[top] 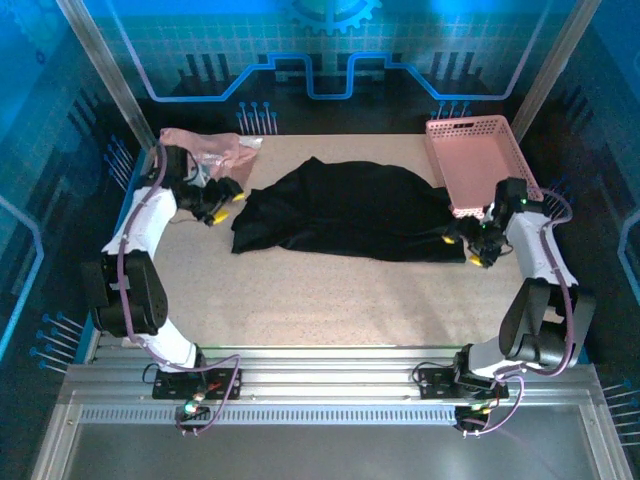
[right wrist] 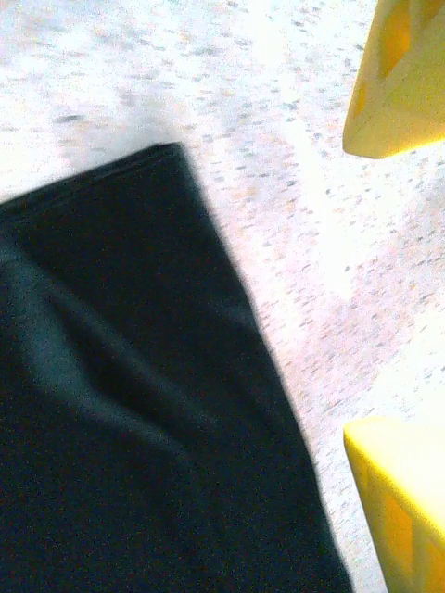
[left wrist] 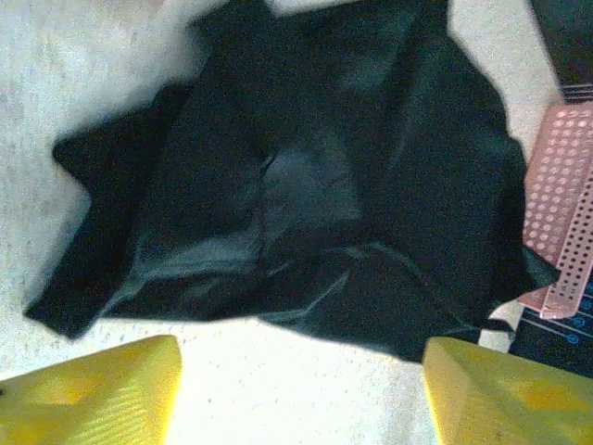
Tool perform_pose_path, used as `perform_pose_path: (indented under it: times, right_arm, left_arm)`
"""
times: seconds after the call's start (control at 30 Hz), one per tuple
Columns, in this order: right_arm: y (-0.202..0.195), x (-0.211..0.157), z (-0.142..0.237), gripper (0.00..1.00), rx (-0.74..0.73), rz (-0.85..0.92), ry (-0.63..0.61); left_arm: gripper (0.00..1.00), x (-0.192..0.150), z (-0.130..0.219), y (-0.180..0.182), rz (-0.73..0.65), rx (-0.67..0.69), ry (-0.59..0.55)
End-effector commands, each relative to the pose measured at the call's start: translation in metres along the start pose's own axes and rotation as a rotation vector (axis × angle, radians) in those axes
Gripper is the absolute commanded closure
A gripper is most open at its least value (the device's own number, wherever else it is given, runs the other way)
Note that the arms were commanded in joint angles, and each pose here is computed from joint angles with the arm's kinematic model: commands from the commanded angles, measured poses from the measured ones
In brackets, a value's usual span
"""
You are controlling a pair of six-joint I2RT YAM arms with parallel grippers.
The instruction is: Fold and stack the t-shirts
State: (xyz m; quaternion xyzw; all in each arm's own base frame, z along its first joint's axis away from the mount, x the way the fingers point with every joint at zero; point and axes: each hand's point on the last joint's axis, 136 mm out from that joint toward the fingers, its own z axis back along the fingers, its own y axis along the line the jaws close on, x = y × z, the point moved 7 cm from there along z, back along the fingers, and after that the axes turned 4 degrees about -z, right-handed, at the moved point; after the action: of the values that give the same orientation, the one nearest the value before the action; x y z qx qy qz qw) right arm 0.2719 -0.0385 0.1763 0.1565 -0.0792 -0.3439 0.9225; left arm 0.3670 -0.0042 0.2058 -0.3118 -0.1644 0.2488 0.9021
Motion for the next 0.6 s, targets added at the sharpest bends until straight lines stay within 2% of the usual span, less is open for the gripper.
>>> perform_pose_path:
  times: [0.0,0.27,0.43,0.5,0.57]
  right_arm:
    - [-0.013,-0.008,-0.021,0.26,0.026,-0.053,0.072]
    - [-0.014,0.014,-0.058,0.32,0.032,-0.097,0.08]
    - [-0.021,0.021,-0.078,0.35,-0.029,-0.131,0.102]
    - [-0.025,0.025,-0.084,0.38,-0.059,-0.143,0.095]
    - [-0.027,0.03,-0.088,0.44,-0.08,-0.155,0.082]
  left_arm:
    - [0.35,-0.014,-0.029,0.033,0.057,0.02,0.079]
    - [0.37,0.001,-0.069,0.054,0.095,0.016,0.066]
    - [0.4,0.0,-0.093,0.064,0.109,0.041,0.097]
    - [0.43,-0.002,-0.102,0.067,0.103,0.066,0.11]
    - [0.52,-0.002,-0.107,0.07,0.102,0.079,0.113]
